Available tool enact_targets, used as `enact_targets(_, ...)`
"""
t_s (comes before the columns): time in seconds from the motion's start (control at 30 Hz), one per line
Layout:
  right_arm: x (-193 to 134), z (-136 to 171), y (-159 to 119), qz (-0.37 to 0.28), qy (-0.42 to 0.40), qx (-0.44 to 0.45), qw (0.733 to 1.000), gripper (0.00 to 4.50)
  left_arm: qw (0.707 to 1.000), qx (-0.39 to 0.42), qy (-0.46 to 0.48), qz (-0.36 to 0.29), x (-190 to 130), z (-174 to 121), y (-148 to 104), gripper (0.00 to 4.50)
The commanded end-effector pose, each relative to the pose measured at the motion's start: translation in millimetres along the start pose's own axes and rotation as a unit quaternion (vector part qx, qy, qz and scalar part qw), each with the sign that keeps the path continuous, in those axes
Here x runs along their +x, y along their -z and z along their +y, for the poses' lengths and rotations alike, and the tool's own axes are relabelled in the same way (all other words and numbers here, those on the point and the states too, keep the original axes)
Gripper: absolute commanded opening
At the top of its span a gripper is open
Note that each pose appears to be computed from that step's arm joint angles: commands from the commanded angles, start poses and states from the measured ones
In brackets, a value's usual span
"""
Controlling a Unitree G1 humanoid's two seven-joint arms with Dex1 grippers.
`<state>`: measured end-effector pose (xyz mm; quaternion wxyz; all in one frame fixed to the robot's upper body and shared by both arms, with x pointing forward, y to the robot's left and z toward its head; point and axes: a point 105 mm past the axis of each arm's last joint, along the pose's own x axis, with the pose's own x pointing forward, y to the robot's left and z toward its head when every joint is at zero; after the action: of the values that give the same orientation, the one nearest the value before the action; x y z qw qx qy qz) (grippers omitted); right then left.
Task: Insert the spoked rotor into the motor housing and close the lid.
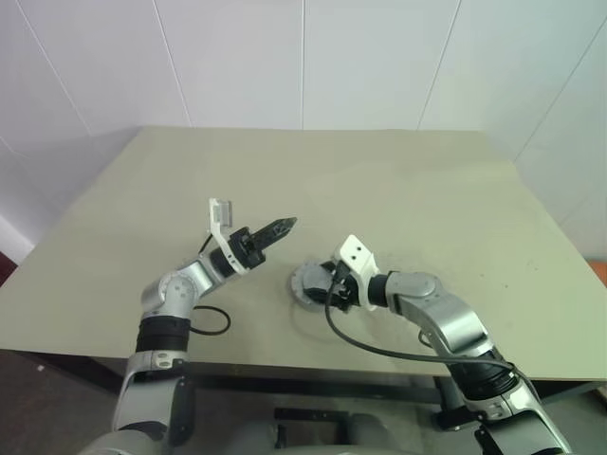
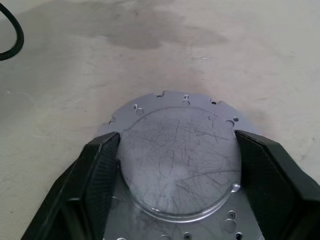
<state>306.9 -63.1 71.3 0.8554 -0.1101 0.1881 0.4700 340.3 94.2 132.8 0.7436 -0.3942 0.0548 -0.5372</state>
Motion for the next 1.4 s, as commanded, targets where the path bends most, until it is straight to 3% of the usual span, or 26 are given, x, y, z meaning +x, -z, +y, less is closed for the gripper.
enact_targets(0.03,-2,-5,-5,-0.007,0.008,-0.007,1.0,3.21,1.0,0.026,0.011,-0.008,5,-5,-13,0.0)
enact_targets(0.93,-3,-11,-4,-0.011,0.02,0.002,1.0,3.21,1.0,0.023,0.008,0.011,5,-5,0,0.0)
enact_targets(1.4,-7,-9,8,0.016,0.01,-0.002,1.0,3.21,1.0,0.023,0.009,0.016,9,-10,1,0.0)
